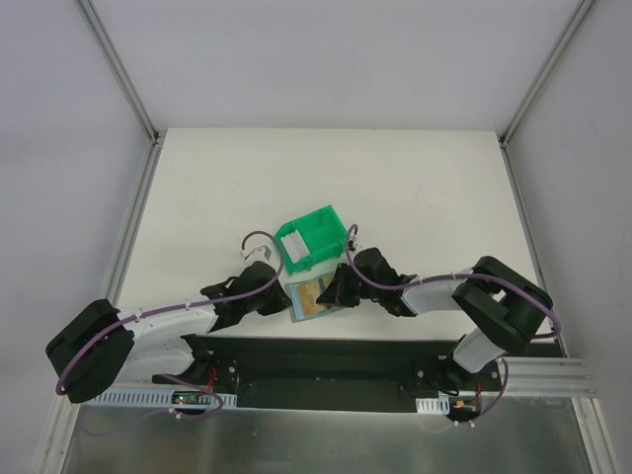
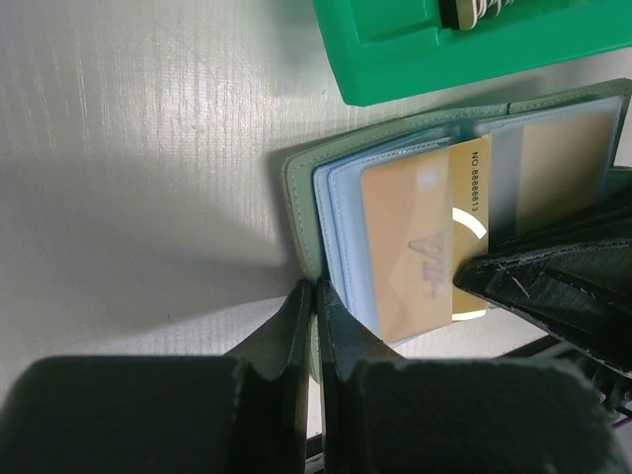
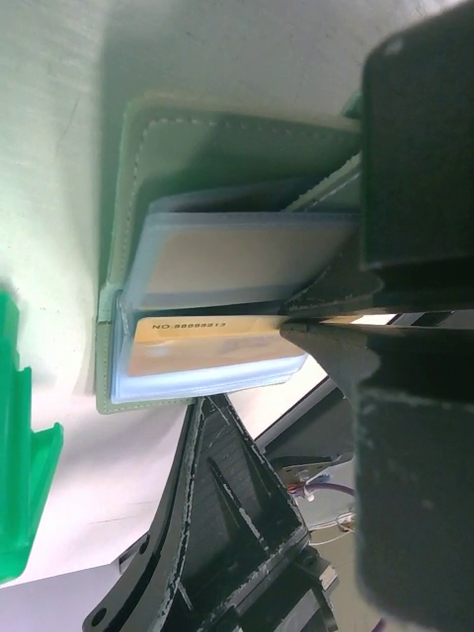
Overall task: Put the credit cards into the card holder
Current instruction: Insert the credit card into the card holder.
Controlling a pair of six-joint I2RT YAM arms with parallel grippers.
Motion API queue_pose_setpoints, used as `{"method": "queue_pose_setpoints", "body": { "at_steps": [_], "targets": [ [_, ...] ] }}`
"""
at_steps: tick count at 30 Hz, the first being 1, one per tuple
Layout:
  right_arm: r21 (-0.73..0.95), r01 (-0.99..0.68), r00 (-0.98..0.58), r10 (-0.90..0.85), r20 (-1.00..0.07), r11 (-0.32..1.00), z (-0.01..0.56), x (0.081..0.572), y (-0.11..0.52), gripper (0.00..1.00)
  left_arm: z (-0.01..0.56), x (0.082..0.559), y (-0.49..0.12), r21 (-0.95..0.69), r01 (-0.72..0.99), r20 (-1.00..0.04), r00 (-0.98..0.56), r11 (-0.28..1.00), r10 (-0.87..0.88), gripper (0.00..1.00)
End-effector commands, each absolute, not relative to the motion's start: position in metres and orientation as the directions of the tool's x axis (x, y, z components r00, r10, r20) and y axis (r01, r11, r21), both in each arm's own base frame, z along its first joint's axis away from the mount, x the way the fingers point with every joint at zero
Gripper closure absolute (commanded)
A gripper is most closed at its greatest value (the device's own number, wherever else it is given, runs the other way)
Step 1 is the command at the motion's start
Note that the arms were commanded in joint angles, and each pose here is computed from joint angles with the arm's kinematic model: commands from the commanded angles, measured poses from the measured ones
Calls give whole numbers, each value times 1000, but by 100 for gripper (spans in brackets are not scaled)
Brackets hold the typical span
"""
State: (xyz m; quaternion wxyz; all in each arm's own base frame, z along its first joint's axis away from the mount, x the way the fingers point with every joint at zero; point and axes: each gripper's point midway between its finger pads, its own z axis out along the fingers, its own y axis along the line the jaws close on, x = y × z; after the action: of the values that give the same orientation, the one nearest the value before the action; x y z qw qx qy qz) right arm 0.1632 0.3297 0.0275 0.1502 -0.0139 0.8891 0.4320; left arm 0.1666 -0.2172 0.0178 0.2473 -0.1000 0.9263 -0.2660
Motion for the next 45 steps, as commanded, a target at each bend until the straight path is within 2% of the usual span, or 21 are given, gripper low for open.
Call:
{"method": "queue_pose_setpoints", "body": {
  "at_steps": [1, 8, 12, 18, 27, 31, 37, 45],
  "targets": [
    [750, -199, -952, 58, -301, 631, 32, 161, 339, 94, 24, 172, -217, -556, -60, -418, -842, 829, -340, 100],
    [644, -248, -919, 36, -394, 724, 35, 169, 315, 71, 25, 172, -215, -559, -58, -421, -839, 827, -344, 100],
    [630, -275, -911, 12, -412, 726, 38, 171, 316, 65, 25, 172, -215, -556, -52, -425, -840, 830, -338, 100],
    [643, -299, -919, -31, -393, 705, 37, 171, 330, 62, 26, 172, -217, -559, -49, -424, -841, 828, -336, 100],
    [654, -327, -923, -82, -376, 682, 37, 170, 347, 62, 27, 173, -218, -561, -43, -425, -842, 827, -332, 100],
    [649, -356, -913, -102, -396, 673, 41, 169, 351, 65, 28, 173, -219, -562, -41, -425, -843, 826, -330, 100],
    [619, -392, -897, -134, -421, 680, 43, 171, 354, 76, 28, 174, -220, -562, -38, -425, -844, 827, -328, 100],
    [589, -473, -858, -193, -475, 655, 46, 170, 362, 78, 30, 174, -222, -561, -18, -432, -847, 828, -311, 100]
  ]
}}
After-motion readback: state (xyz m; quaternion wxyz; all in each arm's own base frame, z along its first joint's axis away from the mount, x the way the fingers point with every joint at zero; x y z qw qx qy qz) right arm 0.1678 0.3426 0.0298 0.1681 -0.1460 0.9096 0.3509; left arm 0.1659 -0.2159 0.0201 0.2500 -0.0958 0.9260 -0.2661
